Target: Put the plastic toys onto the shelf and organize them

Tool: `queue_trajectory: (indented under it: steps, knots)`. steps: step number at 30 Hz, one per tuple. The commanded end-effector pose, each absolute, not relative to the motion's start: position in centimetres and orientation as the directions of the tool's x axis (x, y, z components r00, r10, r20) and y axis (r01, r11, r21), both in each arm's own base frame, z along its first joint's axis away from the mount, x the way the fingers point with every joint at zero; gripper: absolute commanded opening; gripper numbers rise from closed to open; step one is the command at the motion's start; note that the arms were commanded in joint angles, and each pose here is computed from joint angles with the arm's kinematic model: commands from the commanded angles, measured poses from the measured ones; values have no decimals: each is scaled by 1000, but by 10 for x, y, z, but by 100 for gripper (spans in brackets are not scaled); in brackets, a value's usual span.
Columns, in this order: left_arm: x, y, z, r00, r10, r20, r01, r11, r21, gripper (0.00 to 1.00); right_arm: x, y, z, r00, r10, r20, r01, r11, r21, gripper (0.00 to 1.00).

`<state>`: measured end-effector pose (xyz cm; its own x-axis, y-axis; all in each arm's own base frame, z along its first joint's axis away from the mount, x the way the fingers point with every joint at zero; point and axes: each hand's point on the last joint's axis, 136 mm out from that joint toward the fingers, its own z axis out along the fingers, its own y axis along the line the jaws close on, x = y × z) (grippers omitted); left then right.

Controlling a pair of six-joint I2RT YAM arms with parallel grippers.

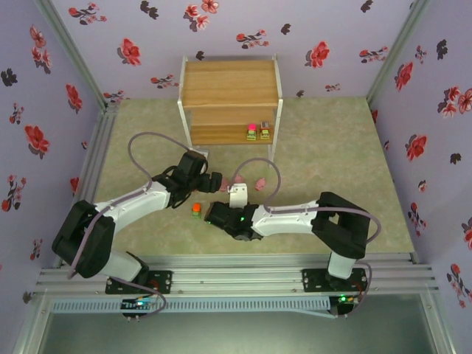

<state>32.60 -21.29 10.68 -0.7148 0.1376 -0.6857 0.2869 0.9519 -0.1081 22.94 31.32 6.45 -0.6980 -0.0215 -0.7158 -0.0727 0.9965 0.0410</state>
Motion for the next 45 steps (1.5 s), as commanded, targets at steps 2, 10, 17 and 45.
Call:
queue_trajectory:
  steps: [2, 10, 17, 45]
  knots:
    - [326, -217, 115, -701, 110, -705, 302, 941, -154, 90, 236, 291, 82, -663, -47, -747, -48, 999, -20, 0]
    - [321, -227, 125, -676, 113, -729, 351, 918, -183, 91, 250, 275, 112, -635, -34, -772, -25, 999, -23, 0]
    - [317, -238, 127, -668, 130, -733, 397, 895, -202, 91, 264, 258, 146, -594, -23, -804, 1, 1000, -30, 0]
    - [310, -253, 130, -657, 148, -739, 458, 857, -235, 91, 334, 279, 232, -502, 38, -864, -7, 999, 47, 1]
